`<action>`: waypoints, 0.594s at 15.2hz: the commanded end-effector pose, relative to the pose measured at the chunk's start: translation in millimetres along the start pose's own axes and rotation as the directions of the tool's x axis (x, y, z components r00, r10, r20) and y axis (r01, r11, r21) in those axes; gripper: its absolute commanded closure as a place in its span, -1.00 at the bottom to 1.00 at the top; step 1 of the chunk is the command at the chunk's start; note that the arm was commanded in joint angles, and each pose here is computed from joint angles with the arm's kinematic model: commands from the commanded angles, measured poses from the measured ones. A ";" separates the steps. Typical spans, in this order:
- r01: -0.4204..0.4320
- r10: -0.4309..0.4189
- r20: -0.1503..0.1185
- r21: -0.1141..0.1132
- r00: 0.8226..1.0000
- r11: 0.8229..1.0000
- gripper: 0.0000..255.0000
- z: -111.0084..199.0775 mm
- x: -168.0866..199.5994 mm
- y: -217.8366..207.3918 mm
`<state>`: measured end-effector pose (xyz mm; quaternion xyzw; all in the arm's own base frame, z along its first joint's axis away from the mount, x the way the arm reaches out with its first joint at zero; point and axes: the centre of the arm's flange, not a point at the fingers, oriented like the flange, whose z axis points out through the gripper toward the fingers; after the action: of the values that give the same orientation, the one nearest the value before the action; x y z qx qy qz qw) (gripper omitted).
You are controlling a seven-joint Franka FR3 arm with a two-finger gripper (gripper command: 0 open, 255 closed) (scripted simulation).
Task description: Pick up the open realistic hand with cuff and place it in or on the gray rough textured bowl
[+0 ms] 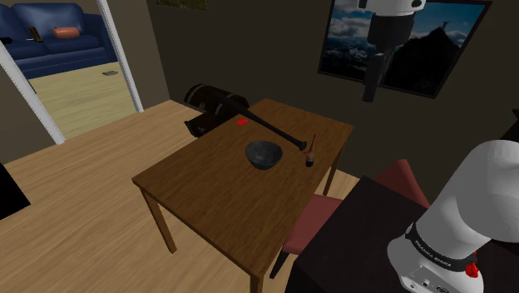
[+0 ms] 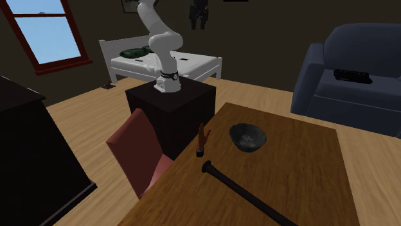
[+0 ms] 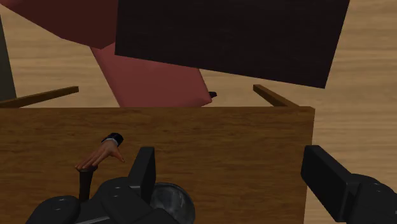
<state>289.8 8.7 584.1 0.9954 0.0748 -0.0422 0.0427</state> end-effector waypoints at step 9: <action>0.239 -0.239 0.025 0.003 0.971 0.971 -1.00 76.2 31.2 67.3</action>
<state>320.2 -52.5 519.5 0.9818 0.1766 -0.0580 0.0384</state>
